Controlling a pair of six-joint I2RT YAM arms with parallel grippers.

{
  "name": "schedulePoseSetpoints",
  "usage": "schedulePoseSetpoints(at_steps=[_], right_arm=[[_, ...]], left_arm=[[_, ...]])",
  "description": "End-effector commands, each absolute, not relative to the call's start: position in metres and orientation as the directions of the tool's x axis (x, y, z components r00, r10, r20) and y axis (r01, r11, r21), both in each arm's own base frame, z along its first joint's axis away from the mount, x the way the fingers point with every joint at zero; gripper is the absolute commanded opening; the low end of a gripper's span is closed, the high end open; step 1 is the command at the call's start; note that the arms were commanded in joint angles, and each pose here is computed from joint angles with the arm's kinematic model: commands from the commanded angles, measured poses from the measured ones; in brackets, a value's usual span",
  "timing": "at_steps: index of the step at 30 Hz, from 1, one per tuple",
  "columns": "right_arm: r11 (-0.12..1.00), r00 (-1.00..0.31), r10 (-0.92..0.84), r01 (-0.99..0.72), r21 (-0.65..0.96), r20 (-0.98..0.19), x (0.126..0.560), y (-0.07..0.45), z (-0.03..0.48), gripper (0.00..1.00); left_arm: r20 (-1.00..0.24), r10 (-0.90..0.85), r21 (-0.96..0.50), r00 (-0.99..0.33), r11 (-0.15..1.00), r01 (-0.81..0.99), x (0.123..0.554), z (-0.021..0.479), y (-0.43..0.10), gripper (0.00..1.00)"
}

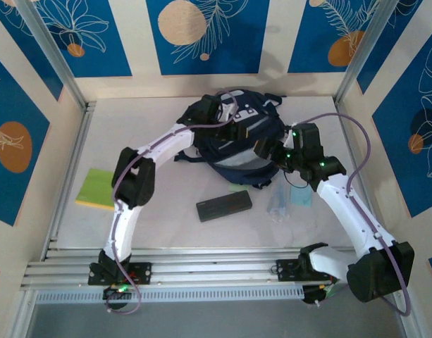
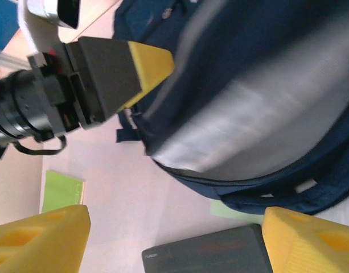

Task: Pack the student bag
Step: Close the student bag at the center of the table.

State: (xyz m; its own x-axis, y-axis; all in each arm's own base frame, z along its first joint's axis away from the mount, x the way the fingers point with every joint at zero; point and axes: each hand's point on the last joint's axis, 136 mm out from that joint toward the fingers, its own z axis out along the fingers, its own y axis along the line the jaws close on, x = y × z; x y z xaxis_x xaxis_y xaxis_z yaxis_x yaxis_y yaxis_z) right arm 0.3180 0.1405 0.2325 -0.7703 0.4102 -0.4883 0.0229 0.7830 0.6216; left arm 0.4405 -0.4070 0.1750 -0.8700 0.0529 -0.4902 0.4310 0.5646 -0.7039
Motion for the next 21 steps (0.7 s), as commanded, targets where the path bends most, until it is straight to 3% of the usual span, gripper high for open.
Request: schedulePoseSetpoints(at_steps=[1,3,7,9,12,15,21], right_arm=[[0.771,-0.786,0.308,-0.124,0.625,-0.536,0.332,0.174,0.244,0.8],[0.76,-0.79,0.272,-0.174,0.626,-0.55,0.342,0.193,0.245,0.8],[0.742,-0.785,0.201,-0.268,0.615,-0.585,0.359,0.233,0.243,0.8],[0.726,-0.787,0.166,-0.31,0.614,-0.594,0.365,0.253,0.239,0.81],[0.72,-0.809,0.101,-0.342,0.603,-0.58,0.376,0.28,0.227,0.86],[0.742,-0.82,0.033,-0.362,0.564,-0.571,0.385,0.301,0.212,0.87],[0.741,-0.842,-0.01,-0.369,0.561,-0.54,0.393,0.323,0.189,0.87]], left_arm=[[-0.587,-0.09,-0.67,-0.804,0.613,0.42,0.438,0.229,-0.359,0.71],[-0.583,-0.151,-0.65,-0.798,0.676,0.347,0.432,0.22,-0.321,0.82],[-0.551,-0.278,-0.589,-0.787,0.797,0.131,0.41,0.186,-0.23,0.9],[-0.55,-0.338,-0.532,-0.764,0.847,0.009,0.396,0.171,-0.182,0.99],[-0.565,-0.407,-0.401,-0.717,0.896,-0.192,0.368,0.152,-0.112,1.0],[-0.576,-0.481,-0.307,-0.66,0.876,-0.371,0.338,0.138,-0.049,1.0],[-0.556,-0.631,-0.25,-0.541,0.748,-0.615,0.304,0.113,0.043,1.0]])
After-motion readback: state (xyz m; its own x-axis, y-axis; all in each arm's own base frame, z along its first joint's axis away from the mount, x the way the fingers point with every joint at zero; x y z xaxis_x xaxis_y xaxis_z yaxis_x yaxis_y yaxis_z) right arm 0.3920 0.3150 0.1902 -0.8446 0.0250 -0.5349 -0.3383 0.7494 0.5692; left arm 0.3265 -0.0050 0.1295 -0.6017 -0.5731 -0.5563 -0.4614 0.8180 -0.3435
